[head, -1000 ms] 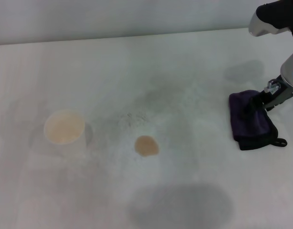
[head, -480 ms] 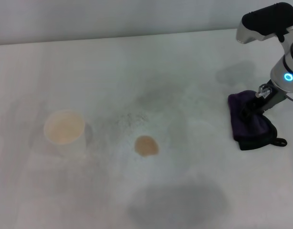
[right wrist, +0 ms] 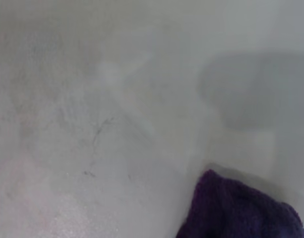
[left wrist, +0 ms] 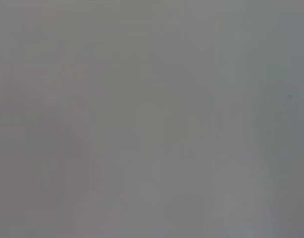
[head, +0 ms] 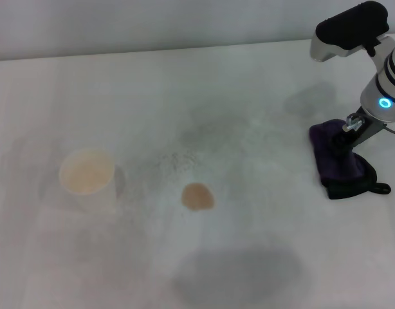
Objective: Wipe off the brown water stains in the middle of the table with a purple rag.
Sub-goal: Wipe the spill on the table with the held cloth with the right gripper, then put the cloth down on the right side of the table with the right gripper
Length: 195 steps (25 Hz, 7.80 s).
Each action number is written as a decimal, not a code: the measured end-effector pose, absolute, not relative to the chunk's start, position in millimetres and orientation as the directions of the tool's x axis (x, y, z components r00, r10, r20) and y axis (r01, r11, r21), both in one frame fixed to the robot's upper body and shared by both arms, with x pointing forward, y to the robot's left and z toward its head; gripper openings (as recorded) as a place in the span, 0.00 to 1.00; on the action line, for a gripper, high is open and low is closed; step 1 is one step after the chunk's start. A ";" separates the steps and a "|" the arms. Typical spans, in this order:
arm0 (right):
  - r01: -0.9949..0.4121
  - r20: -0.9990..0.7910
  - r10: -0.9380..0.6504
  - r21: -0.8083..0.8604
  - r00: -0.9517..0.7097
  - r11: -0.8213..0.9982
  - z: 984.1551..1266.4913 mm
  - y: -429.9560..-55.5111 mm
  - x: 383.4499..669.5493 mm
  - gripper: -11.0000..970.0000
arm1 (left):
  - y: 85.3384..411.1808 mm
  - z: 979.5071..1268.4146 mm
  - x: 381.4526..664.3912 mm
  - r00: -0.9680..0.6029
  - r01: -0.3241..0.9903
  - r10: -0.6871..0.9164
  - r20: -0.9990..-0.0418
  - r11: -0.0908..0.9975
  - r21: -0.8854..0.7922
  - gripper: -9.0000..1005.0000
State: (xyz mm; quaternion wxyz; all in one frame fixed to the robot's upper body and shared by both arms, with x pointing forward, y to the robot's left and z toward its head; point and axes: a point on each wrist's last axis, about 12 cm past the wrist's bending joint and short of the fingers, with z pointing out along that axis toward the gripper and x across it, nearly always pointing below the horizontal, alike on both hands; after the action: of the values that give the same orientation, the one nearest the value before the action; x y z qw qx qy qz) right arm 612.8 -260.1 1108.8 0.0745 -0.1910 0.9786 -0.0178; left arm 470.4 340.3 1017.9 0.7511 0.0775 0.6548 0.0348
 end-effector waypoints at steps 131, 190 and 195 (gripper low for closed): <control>-0.819 0.029 -0.851 -0.292 -0.525 0.495 1130.8 -100.8 626.4 0.13 | 328.9 1011.4 466.4 0.114 0.119 0.149 -0.982 0.979 0.162 0.85; -0.577 -0.117 -0.587 -0.111 -0.801 0.809 1121.5 -243.9 628.9 0.13 | 331.4 1017.7 478.4 0.135 0.109 0.190 -0.973 0.973 0.205 0.85; -0.564 -0.142 -0.571 -0.093 -0.809 0.821 1121.8 -250.6 626.8 0.13 | 331.7 1019.1 479.9 0.143 0.107 0.197 -0.970 0.971 0.213 0.85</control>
State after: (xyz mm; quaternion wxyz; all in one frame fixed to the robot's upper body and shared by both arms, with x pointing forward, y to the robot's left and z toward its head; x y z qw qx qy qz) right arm 626.8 -250.6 1121.8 0.0818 -0.2984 0.9506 -0.0233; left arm 479.9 331.7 1019.1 0.7470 0.1161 0.6539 0.0302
